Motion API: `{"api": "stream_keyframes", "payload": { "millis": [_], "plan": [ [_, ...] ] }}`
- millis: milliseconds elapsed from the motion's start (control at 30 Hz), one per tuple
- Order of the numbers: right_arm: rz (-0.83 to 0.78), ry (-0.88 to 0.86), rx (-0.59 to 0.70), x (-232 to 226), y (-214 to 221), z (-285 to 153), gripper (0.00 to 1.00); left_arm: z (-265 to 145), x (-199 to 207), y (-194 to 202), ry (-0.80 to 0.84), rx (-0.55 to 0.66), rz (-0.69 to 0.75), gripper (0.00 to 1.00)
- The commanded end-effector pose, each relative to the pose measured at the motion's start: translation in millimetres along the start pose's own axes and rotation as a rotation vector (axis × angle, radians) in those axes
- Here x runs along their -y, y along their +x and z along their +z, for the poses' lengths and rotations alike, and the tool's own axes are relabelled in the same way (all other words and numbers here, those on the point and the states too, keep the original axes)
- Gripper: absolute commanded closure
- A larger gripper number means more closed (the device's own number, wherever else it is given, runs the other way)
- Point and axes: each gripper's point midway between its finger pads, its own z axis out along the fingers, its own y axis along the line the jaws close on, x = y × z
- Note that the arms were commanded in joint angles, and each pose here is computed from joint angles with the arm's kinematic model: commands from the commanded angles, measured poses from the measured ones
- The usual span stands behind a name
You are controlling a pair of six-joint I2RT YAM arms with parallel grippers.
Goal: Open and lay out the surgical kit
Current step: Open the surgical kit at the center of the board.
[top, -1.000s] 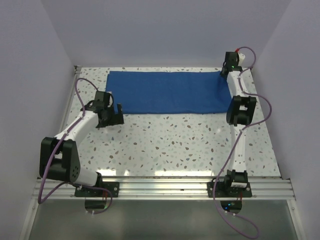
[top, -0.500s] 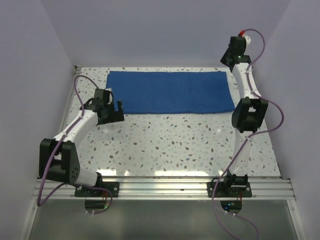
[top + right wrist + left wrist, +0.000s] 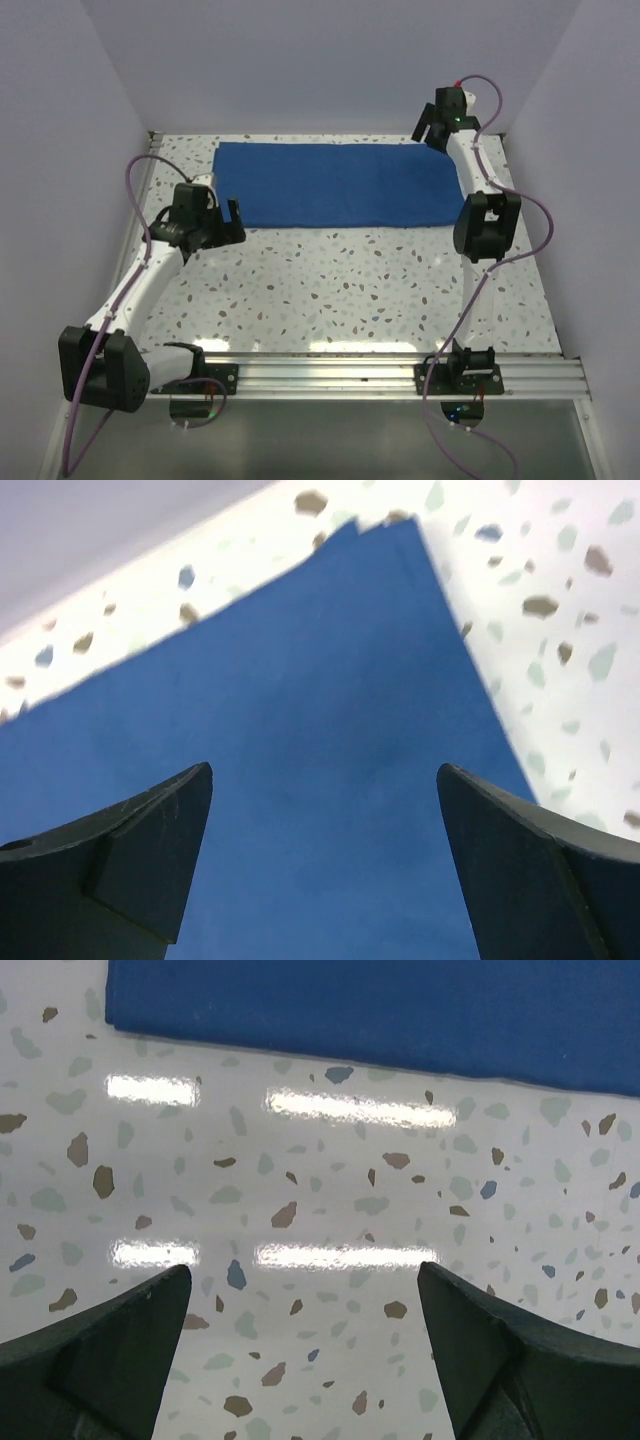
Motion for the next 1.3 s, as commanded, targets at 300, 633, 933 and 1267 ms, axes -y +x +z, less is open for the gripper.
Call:
{"api": "stream_keyframes", "payload": {
  "millis": [300,633,933,1267],
  "plan": [
    [0.141,0.032,0.231,31,-62,91,0.02,-33,-10,22,-0.017,0.013,0.007,0.0],
    [0.186,-0.028,0.231,13,-37,134,0.1,-20,-10,29,-0.02,-0.03,0.008,0.0],
    [0.158,0.027,0.23,19,-31,135,0.87,-8,-7,43,-0.018,-0.096,0.03,0.0],
    [0.099,0.06,0.282,28,-68,89,1.0,-8,-1,44,-0.005,-0.095,0.038,0.0]
  ]
}}
